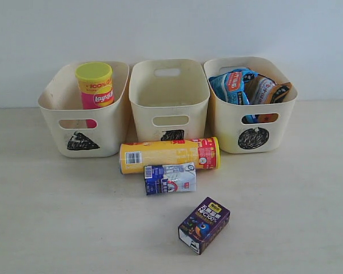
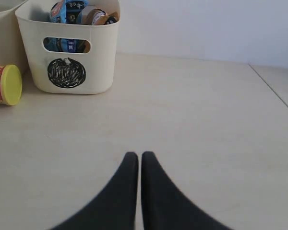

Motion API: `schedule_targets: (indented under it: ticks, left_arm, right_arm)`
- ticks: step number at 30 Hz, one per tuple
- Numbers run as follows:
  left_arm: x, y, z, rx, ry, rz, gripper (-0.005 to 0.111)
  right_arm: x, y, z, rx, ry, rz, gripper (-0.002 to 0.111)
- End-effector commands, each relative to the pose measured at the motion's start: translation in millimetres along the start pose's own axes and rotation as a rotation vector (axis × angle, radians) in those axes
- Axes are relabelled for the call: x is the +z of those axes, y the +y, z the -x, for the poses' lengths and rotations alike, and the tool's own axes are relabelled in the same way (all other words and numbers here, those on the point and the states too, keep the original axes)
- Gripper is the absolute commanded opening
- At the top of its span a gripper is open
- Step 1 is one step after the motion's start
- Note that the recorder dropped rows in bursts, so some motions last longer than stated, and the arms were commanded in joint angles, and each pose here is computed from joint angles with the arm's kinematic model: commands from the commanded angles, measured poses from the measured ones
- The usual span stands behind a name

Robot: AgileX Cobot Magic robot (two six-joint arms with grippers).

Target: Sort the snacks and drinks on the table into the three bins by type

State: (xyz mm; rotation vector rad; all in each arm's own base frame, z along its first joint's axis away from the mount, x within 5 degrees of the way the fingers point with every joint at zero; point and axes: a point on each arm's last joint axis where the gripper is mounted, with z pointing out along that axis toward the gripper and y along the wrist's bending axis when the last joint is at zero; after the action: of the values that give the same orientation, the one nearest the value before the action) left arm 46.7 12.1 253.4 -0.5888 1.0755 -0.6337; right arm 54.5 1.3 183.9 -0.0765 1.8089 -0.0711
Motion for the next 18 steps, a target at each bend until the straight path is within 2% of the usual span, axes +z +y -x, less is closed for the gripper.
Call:
schedule_targets:
  ticks: [1, 6, 11, 14, 15, 16, 17, 18]
  left_arm:
    - [8, -31.5, 20, 0.14, 0.012, -0.077, 0.004]
    - [24, -66.0, 42, 0.355, 0.075, -0.105, 0.004]
    - [44, -92.8, 62, 0.513, 0.176, -0.064, 0.004]
    - [58, -103.3, 67, 0.633, 0.314, -0.011, 0.004]
    - [68, -111.5, 70, 0.727, 0.419, 0.001, 0.004]
    - [73, -114.3, 71, 0.766, 0.465, 0.0, 0.004]
    - [82, -124.0, 72, 0.833, 0.563, -0.032, 0.004]
    - [85, -129.6, 73, 0.852, 0.594, -0.056, 0.004]
  right_arm:
    - [-1, -1, 1, -0.002, -0.017, -0.009, 0.0]
    - [-1, -1, 1, -0.002, -0.017, -0.009, 0.0]
    - [-1, -1, 1, -0.002, -0.017, -0.009, 0.0]
    - [-1, -1, 1, -0.002, -0.017, -0.009, 0.0]
    - [-1, -1, 1, -0.002, -0.017, -0.009, 0.0]
    - [-1, -1, 1, -0.002, -0.017, -0.009, 0.0]
    - [-1, -1, 1, -0.002, -0.017, -0.009, 0.0]
    - [-1, -1, 1, -0.002, -0.017, -0.009, 0.0]
